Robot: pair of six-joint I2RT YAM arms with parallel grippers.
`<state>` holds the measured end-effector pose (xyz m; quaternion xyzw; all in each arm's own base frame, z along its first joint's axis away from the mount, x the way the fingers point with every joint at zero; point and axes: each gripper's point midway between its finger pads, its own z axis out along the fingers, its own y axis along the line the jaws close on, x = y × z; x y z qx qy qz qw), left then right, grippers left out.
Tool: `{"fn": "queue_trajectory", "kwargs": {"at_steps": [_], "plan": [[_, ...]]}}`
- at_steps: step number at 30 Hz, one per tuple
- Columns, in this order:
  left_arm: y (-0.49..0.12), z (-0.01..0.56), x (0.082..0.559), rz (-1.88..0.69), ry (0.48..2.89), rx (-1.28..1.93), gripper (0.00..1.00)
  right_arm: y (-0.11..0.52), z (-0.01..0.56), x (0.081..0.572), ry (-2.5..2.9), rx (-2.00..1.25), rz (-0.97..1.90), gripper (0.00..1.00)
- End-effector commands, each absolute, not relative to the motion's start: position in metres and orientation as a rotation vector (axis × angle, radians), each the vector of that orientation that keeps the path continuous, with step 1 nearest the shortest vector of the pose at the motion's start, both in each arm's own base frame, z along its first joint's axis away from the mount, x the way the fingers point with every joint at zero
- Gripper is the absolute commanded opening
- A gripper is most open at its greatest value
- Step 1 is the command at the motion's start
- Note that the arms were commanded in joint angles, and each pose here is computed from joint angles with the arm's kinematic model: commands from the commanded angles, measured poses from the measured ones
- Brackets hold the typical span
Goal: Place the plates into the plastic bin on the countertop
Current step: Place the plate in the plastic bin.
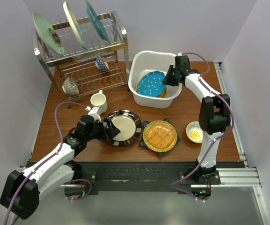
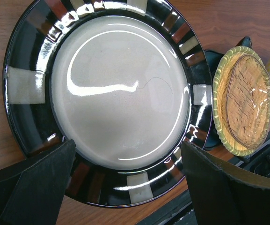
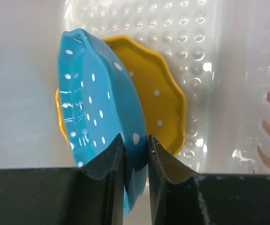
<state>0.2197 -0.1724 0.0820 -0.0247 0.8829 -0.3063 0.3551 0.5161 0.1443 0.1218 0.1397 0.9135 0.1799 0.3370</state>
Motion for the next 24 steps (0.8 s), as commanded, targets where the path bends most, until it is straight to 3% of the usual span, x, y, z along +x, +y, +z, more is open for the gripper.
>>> {"fn": "queue_trajectory", "kwargs": {"at_steps": [1, 17, 24], "plan": [[-0.174, 0.088, 0.222, -0.809, 2.247, -0.06, 1.0, 0.155, 0.183, 0.539, 2.204, 0.308, 0.548, 0.04], [-0.172, 0.098, 0.225, -0.782, 2.234, -0.048, 1.0, 0.152, 0.158, 0.534, 2.273, 0.278, 0.501, 0.15], [-0.173, 0.101, 0.225, -0.788, 2.232, -0.046, 1.0, 0.154, 0.144, 0.53, 2.313, 0.241, 0.502, 0.35]]}}
